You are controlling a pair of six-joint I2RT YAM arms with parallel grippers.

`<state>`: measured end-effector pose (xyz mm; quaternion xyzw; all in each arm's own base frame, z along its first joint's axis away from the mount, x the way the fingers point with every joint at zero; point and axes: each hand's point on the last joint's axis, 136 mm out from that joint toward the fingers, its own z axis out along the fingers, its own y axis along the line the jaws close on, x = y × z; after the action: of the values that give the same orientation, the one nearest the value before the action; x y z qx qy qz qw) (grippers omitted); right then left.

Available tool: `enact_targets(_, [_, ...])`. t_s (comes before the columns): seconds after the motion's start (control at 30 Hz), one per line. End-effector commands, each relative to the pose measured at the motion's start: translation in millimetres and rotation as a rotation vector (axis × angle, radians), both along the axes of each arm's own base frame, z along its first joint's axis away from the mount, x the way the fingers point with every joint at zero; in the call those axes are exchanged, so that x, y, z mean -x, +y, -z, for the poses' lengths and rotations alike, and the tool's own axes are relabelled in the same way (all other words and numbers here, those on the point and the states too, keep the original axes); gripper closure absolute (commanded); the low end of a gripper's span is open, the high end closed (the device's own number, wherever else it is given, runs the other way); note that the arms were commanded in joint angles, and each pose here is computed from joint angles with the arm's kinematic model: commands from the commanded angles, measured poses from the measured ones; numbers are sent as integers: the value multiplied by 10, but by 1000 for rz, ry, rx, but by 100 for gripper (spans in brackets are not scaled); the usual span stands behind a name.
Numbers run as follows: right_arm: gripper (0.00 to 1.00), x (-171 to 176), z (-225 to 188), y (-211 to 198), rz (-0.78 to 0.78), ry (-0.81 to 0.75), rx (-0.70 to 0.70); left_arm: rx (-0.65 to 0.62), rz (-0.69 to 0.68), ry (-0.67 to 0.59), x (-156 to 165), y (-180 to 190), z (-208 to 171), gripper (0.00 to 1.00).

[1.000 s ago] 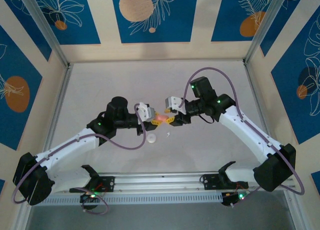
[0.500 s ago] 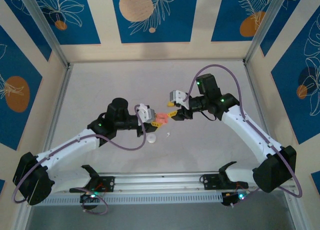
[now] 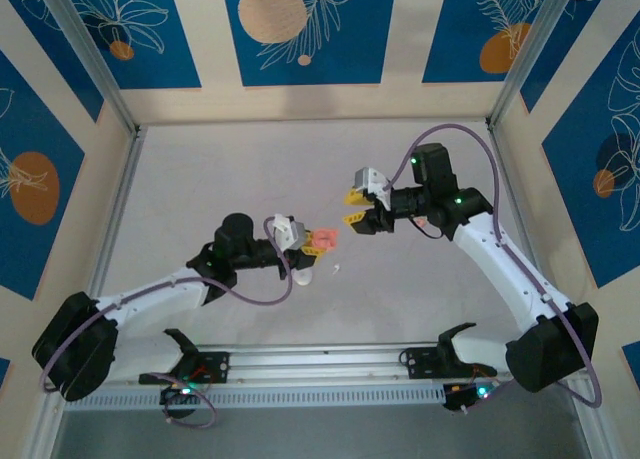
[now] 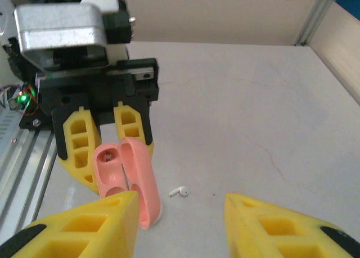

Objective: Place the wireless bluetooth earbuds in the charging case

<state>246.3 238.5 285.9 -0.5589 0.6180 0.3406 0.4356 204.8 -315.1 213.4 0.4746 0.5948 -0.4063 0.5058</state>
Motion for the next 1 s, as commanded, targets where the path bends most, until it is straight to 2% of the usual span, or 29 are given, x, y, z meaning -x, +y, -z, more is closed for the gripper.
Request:
enact_targets(0.0, [56,-120,40,-109,120,153,-16,102,-59,-30,-125,36,-117,83])
enact_targets(0.1, [57,-369,203,-272,302,319,32,123,-95,-12,-198,81,-39,83])
enact_targets(0.27, [60,-783,557,-665,685,766,93,137,-154,11,-299,137,88,83])
enact_targets(0.37, [66,-883,816,-811,850,1017,119,137,-178,19,-340,161,148,83])
enact_targets(0.47, [67,-923,1101,-926,1001,1183,180,132,-189,26,-366,170,192,83])
enact_targets(0.7, [60,-997,1606,-1034,1192,1362,332,87,-201,21,-410,167,311,83])
enact_targets(0.8, [58,-991,1809,-1034,1228,1389,411,68,-196,21,-430,146,360,83])
enact_targets(0.97, [55,-1045,2050,-942,1242,1447,444,63,-185,30,-460,120,415,83])
